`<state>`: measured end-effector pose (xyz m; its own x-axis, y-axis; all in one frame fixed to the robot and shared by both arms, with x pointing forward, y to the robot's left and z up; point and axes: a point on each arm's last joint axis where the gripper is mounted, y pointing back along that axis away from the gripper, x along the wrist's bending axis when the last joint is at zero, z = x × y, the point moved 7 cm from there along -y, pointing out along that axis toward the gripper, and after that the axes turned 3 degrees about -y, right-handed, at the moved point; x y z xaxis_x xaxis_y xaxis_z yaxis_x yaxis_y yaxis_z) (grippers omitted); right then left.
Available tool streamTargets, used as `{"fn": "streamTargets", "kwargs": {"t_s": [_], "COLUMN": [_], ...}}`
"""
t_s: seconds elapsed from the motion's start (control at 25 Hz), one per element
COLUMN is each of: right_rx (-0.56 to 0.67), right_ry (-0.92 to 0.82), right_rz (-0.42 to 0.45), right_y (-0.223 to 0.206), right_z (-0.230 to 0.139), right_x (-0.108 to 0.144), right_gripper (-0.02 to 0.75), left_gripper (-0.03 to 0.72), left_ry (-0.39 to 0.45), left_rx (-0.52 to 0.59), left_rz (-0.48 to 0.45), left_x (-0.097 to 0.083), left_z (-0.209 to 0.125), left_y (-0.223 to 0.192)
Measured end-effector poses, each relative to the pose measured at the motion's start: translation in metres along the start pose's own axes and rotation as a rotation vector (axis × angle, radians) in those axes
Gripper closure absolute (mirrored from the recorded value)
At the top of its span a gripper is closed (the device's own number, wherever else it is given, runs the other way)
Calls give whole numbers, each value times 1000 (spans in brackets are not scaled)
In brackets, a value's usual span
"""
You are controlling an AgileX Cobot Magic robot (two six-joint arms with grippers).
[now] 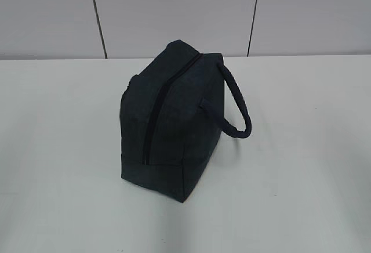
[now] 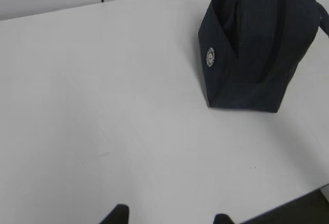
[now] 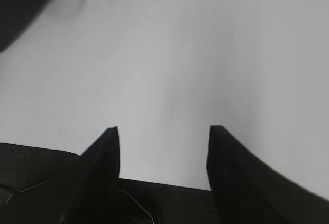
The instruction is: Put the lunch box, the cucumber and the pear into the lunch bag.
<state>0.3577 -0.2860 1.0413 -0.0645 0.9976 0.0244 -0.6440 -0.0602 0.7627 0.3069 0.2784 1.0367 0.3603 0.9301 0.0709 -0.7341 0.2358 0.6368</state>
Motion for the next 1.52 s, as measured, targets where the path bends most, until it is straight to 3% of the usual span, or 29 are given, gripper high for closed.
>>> {"fn": "streamTargets", "kwargs": {"t_s": [0.24,0.48,0.72,1.52], "right_rx": [-168,-333,-323,-311], "right_ry": [41,90,87,84], "right_rz": [14,18,36,45], "right_y": [23,39,22,20], "right_z": [-30,-53,-74,-76], "right_x": [-5,-8,-7,-5], "right_gripper": [314,314,314,314], "left_gripper": [383,383,383,410], "left_ry": [-13,-12,-12,-14], "left_rx": [-105,-194,-200,-201], "left_rz": [44,54,54,54], "left_x": [3,2,2,2], "left_z": [-23,-26,-25,-25], "left_y": [2,9,9,9]}}
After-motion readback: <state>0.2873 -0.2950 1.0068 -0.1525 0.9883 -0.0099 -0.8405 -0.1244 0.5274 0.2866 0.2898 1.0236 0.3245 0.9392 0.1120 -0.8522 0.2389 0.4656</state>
